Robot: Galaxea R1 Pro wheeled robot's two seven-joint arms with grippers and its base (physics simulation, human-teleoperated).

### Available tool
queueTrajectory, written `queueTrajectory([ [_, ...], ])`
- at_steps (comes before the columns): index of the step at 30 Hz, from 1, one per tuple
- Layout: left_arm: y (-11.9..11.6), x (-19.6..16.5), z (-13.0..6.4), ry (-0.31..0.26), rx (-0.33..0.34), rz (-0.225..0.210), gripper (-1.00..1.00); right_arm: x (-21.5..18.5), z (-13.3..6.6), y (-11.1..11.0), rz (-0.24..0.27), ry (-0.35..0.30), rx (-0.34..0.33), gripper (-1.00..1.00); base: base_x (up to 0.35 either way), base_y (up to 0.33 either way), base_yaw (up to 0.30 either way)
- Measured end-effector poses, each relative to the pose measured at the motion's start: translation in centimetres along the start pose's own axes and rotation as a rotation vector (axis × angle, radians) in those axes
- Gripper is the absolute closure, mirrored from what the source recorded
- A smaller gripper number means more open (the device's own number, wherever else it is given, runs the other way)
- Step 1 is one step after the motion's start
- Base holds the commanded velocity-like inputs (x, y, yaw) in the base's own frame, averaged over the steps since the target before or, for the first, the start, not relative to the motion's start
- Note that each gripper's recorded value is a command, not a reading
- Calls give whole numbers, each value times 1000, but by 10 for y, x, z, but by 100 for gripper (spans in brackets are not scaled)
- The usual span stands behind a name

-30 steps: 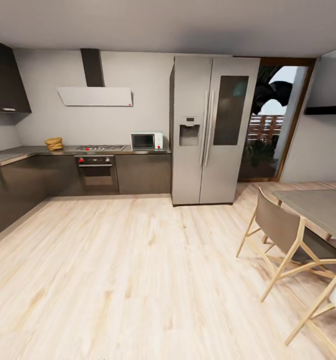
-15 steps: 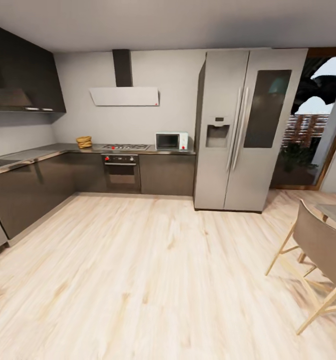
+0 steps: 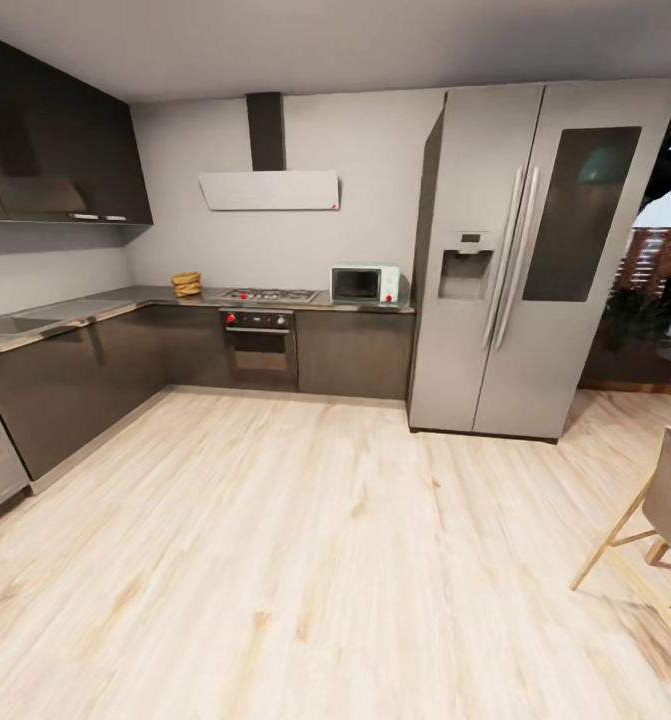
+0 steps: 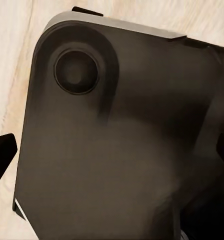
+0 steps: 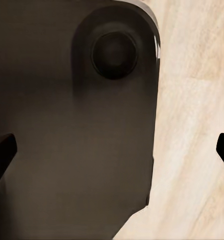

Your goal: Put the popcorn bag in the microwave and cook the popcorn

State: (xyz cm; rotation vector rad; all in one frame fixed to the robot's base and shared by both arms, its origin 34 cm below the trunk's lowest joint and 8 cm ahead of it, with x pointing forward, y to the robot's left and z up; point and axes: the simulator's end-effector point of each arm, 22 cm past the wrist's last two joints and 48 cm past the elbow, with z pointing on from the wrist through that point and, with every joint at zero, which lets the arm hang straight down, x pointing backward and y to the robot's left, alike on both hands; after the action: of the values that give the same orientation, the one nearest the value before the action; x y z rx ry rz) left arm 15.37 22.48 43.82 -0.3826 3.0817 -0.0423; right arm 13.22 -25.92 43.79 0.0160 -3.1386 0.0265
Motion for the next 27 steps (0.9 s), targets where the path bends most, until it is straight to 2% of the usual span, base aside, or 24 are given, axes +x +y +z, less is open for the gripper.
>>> queueTrajectory([
  [7, -1, 1, 0, 4, 6, 1, -100, -6, 0, -2, 2, -30, 3, -100, 326, 0, 0],
  [18, -1, 1, 0, 6, 7, 2, -100, -7, 0, 1, 3, -34, -1, -100, 326, 0, 1],
  [27, -1, 0, 0, 1, 8, 3, -100, -9, 0, 1, 6, -39, -2, -100, 326, 0, 119],
])
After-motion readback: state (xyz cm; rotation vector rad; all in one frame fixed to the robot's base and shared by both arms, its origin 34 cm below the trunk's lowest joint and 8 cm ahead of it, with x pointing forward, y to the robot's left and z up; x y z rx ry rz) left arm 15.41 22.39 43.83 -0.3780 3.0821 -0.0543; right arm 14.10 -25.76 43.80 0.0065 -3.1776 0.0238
